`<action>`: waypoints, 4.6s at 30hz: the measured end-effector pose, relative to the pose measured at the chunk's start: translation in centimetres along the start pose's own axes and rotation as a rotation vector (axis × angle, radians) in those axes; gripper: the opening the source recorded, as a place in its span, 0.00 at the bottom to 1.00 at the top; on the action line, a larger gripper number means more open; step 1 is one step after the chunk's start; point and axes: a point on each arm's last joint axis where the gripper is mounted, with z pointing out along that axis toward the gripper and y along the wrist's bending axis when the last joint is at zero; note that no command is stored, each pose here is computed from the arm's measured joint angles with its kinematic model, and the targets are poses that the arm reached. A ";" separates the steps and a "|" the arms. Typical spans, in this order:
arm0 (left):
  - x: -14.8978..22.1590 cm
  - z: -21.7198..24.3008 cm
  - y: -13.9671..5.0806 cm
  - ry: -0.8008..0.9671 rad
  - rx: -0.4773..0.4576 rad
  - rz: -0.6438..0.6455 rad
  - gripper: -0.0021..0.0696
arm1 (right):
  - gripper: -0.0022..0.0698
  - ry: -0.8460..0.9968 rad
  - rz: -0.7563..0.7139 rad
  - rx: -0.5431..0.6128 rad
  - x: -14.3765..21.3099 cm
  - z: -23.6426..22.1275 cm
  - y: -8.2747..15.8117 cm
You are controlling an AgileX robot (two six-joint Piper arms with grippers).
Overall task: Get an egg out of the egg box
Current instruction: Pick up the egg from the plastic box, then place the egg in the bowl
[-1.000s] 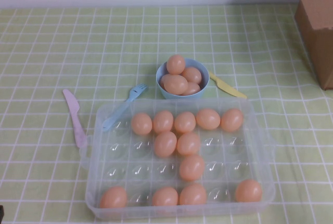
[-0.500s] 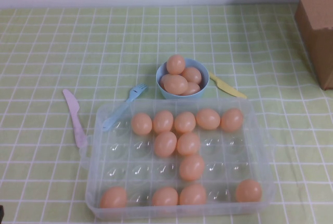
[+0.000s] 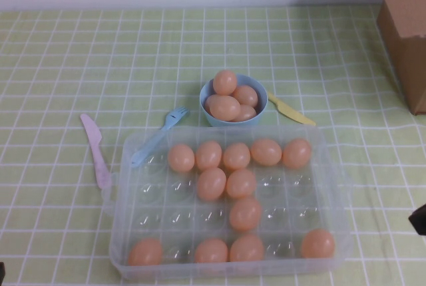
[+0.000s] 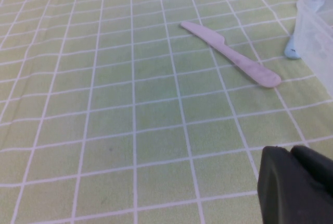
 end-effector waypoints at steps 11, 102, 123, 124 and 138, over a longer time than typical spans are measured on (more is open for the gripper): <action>0.0 0.0 0.0 0.000 0.000 0.000 0.02 | 0.01 0.265 -0.320 0.012 -7.7 6.2 0.9; 0.0 0.0 0.0 0.000 0.000 0.000 0.02 | 0.50 -0.154 -0.417 0.184 -24.3 18.6 -2.3; 0.0 0.0 0.0 0.000 0.000 0.000 0.02 | 0.55 -0.172 -0.340 0.192 -24.0 22.2 -5.1; 0.0 0.0 0.0 0.000 0.000 0.000 0.02 | 0.57 -0.170 -0.338 0.192 -24.0 22.3 -5.1; 0.0 0.0 0.0 0.000 0.000 0.000 0.02 | 0.62 -0.171 -0.319 0.177 -23.9 22.6 -5.1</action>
